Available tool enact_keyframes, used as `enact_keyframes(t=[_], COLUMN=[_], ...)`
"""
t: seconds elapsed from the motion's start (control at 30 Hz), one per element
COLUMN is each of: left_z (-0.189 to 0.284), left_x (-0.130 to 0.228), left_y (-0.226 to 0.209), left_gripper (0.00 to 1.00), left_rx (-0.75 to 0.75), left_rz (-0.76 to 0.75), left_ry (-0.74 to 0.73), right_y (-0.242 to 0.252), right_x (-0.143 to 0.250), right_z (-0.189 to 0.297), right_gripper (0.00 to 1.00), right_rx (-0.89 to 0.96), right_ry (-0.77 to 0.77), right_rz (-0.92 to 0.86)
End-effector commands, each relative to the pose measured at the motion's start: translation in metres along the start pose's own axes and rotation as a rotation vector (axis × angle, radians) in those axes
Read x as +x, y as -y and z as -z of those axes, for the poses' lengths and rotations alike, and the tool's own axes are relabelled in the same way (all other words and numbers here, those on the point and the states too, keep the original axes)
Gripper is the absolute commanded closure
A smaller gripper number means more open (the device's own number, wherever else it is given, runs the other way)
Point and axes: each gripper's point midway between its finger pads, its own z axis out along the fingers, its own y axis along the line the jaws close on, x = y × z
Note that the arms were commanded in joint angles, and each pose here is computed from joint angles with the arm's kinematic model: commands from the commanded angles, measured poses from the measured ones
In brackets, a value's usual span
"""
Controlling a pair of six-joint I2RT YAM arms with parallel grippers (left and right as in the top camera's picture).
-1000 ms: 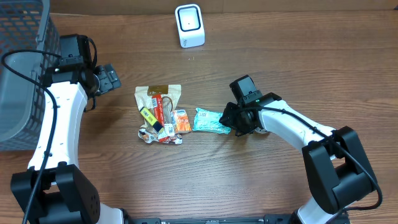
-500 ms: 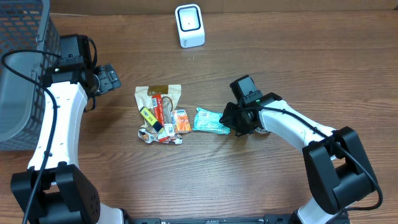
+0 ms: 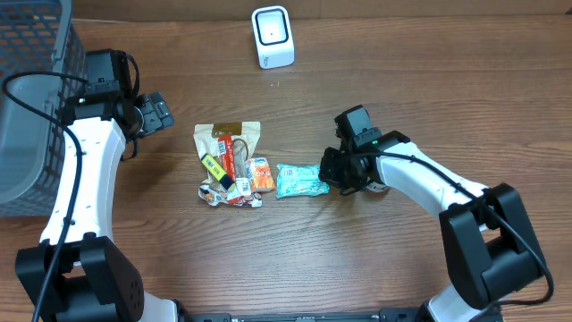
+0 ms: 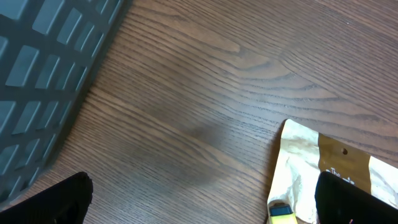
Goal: Scan the item barcode
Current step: 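Grasp the edge of the green wipes packet with the right gripper, then lift the wipes packet up off the table with the right gripper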
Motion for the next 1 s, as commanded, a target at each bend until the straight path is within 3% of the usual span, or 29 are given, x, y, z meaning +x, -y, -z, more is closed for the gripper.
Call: enact_keyframes(t=[0.0,0.2,0.43,0.77,0.97], left_z=[0.009,0.009,0.009,0.009,0.009], left_x=[-0.007,-0.007,-0.007,-0.007,-0.007], left_y=[0.002,0.002,0.002,0.002,0.002], left_gripper=[0.0,0.0,0.0,0.0,0.0], left_rx=[0.014,0.014,0.014,0.014,0.014], left_rz=[-0.015,-0.015,-0.015,-0.015,-0.015], left_ry=[0.028,0.028,0.028,0.028,0.028], right_y=[-0.043,-0.061,-0.065,-0.075,-0.095], right_x=[-0.018,-0.016,-0.014,-0.004,0.015], right_z=[0.047,0.091,0.104,0.105,0.111], right_gripper=[0.96,0.96,0.96,0.96,0.96], right_rx=[-0.136,-0.187,-0.202,-0.268,-0.407], right_ry=[0.103,0.196,0.22,0.173,0.092], right_rz=[0.167,0.276,0.287,0.301,0.384])
